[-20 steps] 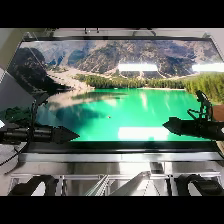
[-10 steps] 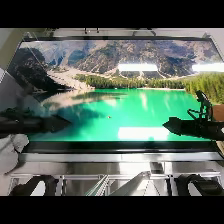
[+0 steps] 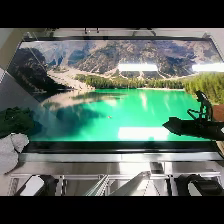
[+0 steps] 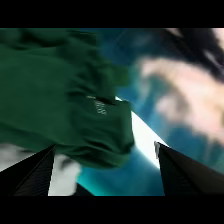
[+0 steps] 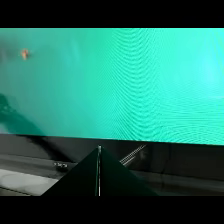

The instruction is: Fold the shirts.

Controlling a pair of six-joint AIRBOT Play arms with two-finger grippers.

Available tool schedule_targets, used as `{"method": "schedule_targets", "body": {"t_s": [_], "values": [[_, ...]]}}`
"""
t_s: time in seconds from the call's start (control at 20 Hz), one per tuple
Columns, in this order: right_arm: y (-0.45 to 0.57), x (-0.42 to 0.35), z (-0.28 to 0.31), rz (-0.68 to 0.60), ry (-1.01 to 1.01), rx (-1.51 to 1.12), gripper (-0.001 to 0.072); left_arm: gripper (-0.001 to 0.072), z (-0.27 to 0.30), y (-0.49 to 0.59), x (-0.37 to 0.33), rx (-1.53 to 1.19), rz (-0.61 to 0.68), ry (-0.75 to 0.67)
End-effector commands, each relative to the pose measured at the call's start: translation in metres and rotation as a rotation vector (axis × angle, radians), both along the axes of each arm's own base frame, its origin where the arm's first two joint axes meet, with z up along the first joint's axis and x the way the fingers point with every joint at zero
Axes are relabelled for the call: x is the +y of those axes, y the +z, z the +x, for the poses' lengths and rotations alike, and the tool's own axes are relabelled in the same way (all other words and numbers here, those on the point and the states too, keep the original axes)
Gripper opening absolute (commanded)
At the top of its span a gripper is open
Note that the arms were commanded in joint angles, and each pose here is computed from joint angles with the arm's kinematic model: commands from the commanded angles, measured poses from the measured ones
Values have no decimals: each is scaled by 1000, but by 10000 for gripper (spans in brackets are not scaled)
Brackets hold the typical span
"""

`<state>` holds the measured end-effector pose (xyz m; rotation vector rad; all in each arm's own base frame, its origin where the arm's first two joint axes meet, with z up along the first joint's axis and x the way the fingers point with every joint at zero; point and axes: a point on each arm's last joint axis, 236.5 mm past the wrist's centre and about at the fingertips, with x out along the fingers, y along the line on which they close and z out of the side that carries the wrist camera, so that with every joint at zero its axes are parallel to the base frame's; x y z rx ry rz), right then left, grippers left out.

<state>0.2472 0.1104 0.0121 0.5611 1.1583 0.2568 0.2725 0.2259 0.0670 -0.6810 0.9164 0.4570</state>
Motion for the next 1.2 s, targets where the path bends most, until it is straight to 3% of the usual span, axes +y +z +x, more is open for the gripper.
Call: {"method": "schedule_targets", "body": {"t_s": [0.0, 0.2, 0.35, 0.4, 0.45, 0.5, 0.55, 0.6, 0.8, 0.95, 1.05, 1.15], "values": [[-1, 0, 0, 1, 1, 4, 23, 702, -29, -54, 56, 102, -119, 129], [-1, 0, 0, 0, 1, 4, 23, 702, -29, -104, 71, 160, -215, 139], [-1, 0, 0, 1, 0, 4, 23, 701, -13, -113, 67, 187, -245, 55], [-1, 0, 0, 1, 0, 4, 23, 662, -5, -114, 64, 194, -249, 28], [-1, 0, 0, 1, 0, 4, 23, 472, 2, -114, 59, 201, -255, -1], [-1, 0, 0, 1, 0, 4, 23, 236, 10, -112, 55, 204, -255, -29], [-1, 0, 0, 1, 0, 4, 23, 66, 18, -107, 50, 204, -253, -59], [-1, 0, 0, 1, 0, 4, 23, 35, 28, -98, 44, 199, -239, -96], [-1, 0, 1, 1, -1, 1, 23, 29, 103, -7, -21, -24, -269, -294], [-1, 0, 1, 0, -2, 1, 23, 29, 163, 118, -151, -384, -458, -605], [-1, 0, 1, 0, -1, 0, 23, 29, 163, 178, -242, -500, -565, -846], [-1, 0, 1, 0, -2, 1, 23, 29, 154, 189, -315, -474, -584, -1033]]}}
